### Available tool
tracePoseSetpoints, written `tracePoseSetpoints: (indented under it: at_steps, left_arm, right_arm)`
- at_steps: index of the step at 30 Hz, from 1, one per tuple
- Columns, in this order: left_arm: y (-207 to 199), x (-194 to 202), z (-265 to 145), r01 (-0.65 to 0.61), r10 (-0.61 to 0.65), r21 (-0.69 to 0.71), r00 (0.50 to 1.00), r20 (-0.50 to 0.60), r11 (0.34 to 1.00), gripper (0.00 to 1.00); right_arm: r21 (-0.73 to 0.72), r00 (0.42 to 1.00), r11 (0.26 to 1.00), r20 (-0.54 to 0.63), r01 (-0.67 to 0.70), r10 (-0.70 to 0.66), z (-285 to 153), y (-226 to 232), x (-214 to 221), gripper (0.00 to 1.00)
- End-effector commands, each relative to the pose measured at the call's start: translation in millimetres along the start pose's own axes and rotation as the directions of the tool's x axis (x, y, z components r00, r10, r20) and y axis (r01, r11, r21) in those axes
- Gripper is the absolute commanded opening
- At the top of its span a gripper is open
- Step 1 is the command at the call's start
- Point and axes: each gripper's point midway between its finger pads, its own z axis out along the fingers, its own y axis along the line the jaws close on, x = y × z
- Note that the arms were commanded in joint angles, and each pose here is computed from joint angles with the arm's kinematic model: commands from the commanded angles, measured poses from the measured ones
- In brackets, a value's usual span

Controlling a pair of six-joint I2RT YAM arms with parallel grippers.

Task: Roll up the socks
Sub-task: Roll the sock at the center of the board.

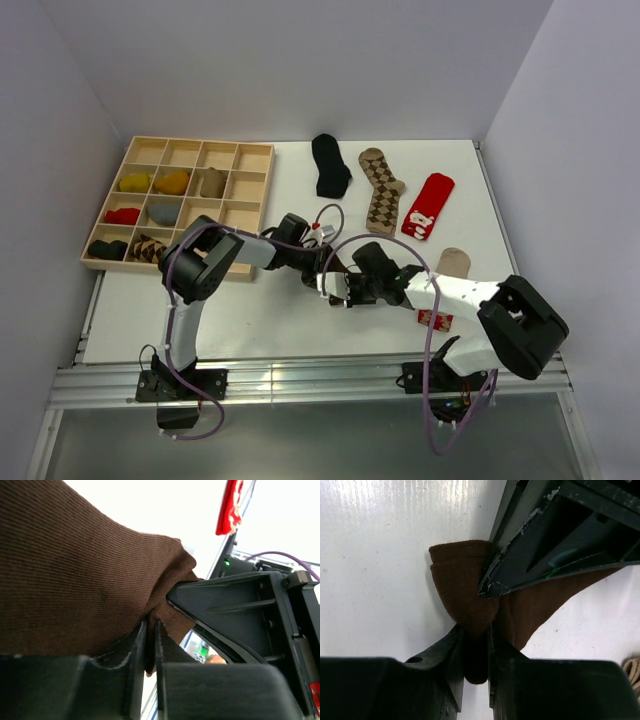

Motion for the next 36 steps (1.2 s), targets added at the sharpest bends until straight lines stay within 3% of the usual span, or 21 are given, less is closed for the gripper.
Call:
tracePoseSetpoints:
  at_steps: [1, 3, 5, 6, 8, 10, 12, 13, 19, 20, 22, 24, 25, 27, 28, 29, 31, 32, 34, 36]
  left_arm:
    - [5, -9, -9, -0.077, 0.086, -0.118, 0.993, 0.080, 0.990, 0.17]
    - [4, -24, -18, -0.116, 0.148, -0.184, 0.974, 0.173, 0.976, 0.24]
    - [-10, -33, -34, -0.160, 0.215, -0.217, 0.942, 0.257, 0.963, 0.25]
    - [-29, -48, -46, -0.200, 0.271, -0.226, 0.898, 0.348, 0.953, 0.27]
    - [-28, -46, -57, -0.189, 0.283, -0.254, 0.865, 0.413, 0.949, 0.28]
    - [-42, -61, -79, -0.192, 0.320, -0.281, 0.781, 0.536, 0.940, 0.28]
    - [-32, -55, -92, -0.149, 0.311, -0.306, 0.740, 0.596, 0.940, 0.29]
    - [-34, -54, -106, -0.137, 0.318, -0.313, 0.687, 0.654, 0.940, 0.29]
    - [-39, -43, -158, -0.104, 0.340, -0.331, 0.477, 0.810, 0.938, 0.26]
    - [-43, -38, -159, -0.124, 0.350, -0.332, 0.470, 0.810, 0.935, 0.25]
    - [-49, -31, -174, -0.162, 0.408, -0.375, 0.397, 0.822, 0.913, 0.26]
    - [-57, -24, -178, -0.208, 0.499, -0.454, 0.356, 0.790, 0.867, 0.28]
    - [-61, -21, -175, -0.231, 0.533, -0.481, 0.349, 0.771, 0.846, 0.31]
    - [-66, -16, -163, -0.266, 0.635, -0.577, 0.342, 0.692, 0.772, 0.31]
    - [-69, -12, -156, -0.287, 0.666, -0.601, 0.344, 0.662, 0.746, 0.33]
    - [-67, -4, -144, -0.302, 0.703, -0.636, 0.359, 0.615, 0.710, 0.33]
    - [-70, -2, -128, -0.342, 0.767, -0.689, 0.351, 0.537, 0.639, 0.36]
    - [-64, 6, -112, -0.370, 0.805, -0.719, 0.357, 0.474, 0.588, 0.37]
    - [-70, 10, -95, -0.408, 0.834, -0.732, 0.352, 0.425, 0.545, 0.41]
    - [-66, 14, -72, -0.449, 0.878, -0.764, 0.351, 0.326, 0.463, 0.41]
  right_arm:
    - [-0.070, 0.997, 0.997, -0.073, -0.036, 0.031, 2, 4, 6, 0.15]
    - [-0.134, 0.993, 0.988, -0.101, -0.074, 0.060, -3, 10, 6, 0.13]
    - [-0.166, 0.989, 0.980, -0.123, -0.107, 0.087, -5, 14, 9, 0.13]
    - [-0.195, 0.985, 0.972, -0.140, -0.129, 0.103, -8, 17, 11, 0.13]
    - [-0.224, 0.983, 0.964, -0.147, -0.143, 0.112, -11, 18, 9, 0.13]
    - [-0.279, 0.975, 0.944, -0.182, -0.179, 0.131, -17, 28, 16, 0.13]
    - [-0.332, 0.967, 0.921, -0.212, -0.206, 0.140, -22, 35, 18, 0.13]
    - [-0.348, 0.963, 0.912, -0.226, -0.218, 0.144, -24, 36, 20, 0.14]
    - [-0.489, 0.928, 0.813, -0.335, -0.317, 0.161, -32, 35, 16, 0.14]
    - [-0.524, 0.909, 0.770, -0.381, -0.363, 0.170, -33, 43, 21, 0.14]
    - [-0.542, 0.904, 0.748, -0.387, -0.383, 0.181, -30, 33, 13, 0.15]
    - [-0.586, 0.872, 0.672, -0.450, -0.452, 0.194, -31, 39, 19, 0.15]
    - [-0.594, 0.877, 0.668, -0.437, -0.448, 0.200, -27, 29, 13, 0.15]
    - [-0.636, 0.845, 0.574, -0.490, -0.515, 0.215, -28, 37, 15, 0.15]
    - [-0.649, 0.855, 0.571, -0.472, -0.502, 0.216, -25, 26, 10, 0.16]
    - [-0.672, 0.826, 0.492, -0.518, -0.553, 0.220, -26, 35, 12, 0.16]
    - [-0.686, 0.823, 0.462, -0.517, -0.562, 0.235, -22, 25, 10, 0.17]
    - [-0.691, 0.801, 0.411, -0.549, -0.595, 0.238, -21, 30, 12, 0.17]
    - [-0.678, 0.786, 0.401, -0.565, -0.616, 0.251, -15, 27, 16, 0.18]
    - [-0.673, 0.772, 0.382, -0.587, -0.633, 0.246, -12, 30, 21, 0.19]
